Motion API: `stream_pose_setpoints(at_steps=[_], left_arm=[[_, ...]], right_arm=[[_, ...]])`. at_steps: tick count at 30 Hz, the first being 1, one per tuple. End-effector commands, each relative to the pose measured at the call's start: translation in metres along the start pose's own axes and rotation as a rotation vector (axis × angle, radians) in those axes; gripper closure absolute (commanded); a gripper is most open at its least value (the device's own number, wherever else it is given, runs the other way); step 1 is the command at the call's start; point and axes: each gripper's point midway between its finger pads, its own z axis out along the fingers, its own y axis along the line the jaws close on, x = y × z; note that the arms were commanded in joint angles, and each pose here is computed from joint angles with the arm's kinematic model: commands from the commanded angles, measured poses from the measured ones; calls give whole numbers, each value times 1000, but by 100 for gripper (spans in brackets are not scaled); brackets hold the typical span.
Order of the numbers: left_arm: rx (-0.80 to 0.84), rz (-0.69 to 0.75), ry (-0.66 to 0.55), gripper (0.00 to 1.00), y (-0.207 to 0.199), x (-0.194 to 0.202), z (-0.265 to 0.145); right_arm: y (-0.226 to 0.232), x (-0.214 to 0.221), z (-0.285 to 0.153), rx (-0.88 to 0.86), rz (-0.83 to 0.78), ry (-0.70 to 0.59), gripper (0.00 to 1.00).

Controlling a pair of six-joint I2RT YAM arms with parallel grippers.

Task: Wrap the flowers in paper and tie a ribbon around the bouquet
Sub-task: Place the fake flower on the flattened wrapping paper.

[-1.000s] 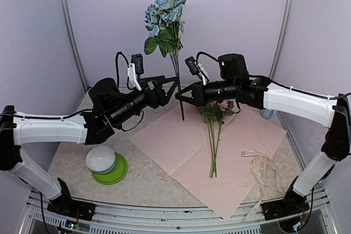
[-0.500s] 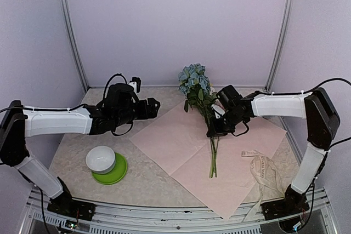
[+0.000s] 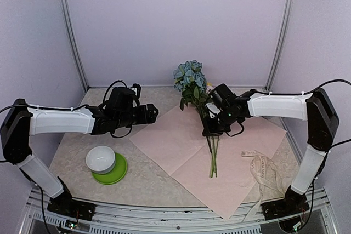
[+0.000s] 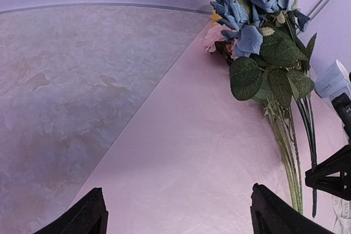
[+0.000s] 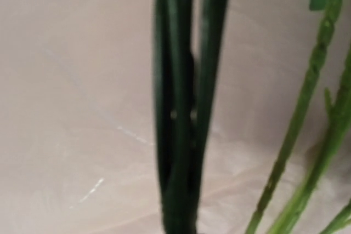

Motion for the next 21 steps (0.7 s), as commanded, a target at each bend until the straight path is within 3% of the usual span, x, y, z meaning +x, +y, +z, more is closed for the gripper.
stream_pose_setpoints(at_steps=[1,5,21], left_arm=[[-23,2,27,12,12,9,3],[-30,-3,25,12,16,10,2],[-29,-2,28,12,16,9,3]], right_arm=[[7,-7,-11,-3,15,-65,100],[4,16,13,-18,24,25,100],[-19,43,51,72,24,128,100]])
